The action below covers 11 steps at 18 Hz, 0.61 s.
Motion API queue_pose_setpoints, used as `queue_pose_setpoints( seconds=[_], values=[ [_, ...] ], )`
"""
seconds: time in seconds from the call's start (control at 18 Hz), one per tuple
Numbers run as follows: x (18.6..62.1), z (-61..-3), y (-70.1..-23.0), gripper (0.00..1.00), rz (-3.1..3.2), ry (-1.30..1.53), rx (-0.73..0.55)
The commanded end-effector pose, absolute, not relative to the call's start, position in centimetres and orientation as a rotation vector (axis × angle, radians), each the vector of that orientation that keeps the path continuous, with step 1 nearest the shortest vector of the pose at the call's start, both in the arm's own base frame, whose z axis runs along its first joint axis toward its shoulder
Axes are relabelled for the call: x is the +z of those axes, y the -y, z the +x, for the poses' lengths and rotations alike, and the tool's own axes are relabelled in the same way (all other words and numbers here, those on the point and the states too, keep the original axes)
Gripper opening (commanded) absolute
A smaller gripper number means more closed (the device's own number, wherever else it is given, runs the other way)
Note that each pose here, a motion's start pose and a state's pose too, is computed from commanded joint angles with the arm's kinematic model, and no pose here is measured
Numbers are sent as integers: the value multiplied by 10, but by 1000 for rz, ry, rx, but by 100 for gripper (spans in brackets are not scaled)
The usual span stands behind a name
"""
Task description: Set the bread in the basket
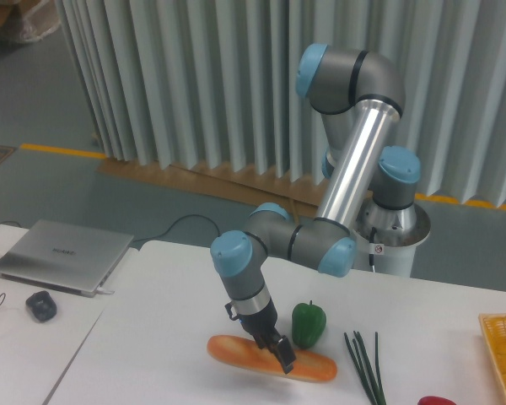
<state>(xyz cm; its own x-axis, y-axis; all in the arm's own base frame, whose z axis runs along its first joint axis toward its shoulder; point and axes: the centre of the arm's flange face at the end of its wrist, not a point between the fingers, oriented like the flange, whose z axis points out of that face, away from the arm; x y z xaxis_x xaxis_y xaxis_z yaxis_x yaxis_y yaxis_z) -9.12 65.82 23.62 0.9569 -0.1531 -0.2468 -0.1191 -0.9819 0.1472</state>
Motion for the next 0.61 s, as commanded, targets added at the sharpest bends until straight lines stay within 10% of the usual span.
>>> queue_pose_setpoints(
  seconds=[0.39,0.5,0.61],
  values=[
    [226,-76,-662,100,2969,211,-389],
    [229,-77,-660,77,2970,215,-390],
    [231,-78,-659,75,2972,210,-391]
  ],
)
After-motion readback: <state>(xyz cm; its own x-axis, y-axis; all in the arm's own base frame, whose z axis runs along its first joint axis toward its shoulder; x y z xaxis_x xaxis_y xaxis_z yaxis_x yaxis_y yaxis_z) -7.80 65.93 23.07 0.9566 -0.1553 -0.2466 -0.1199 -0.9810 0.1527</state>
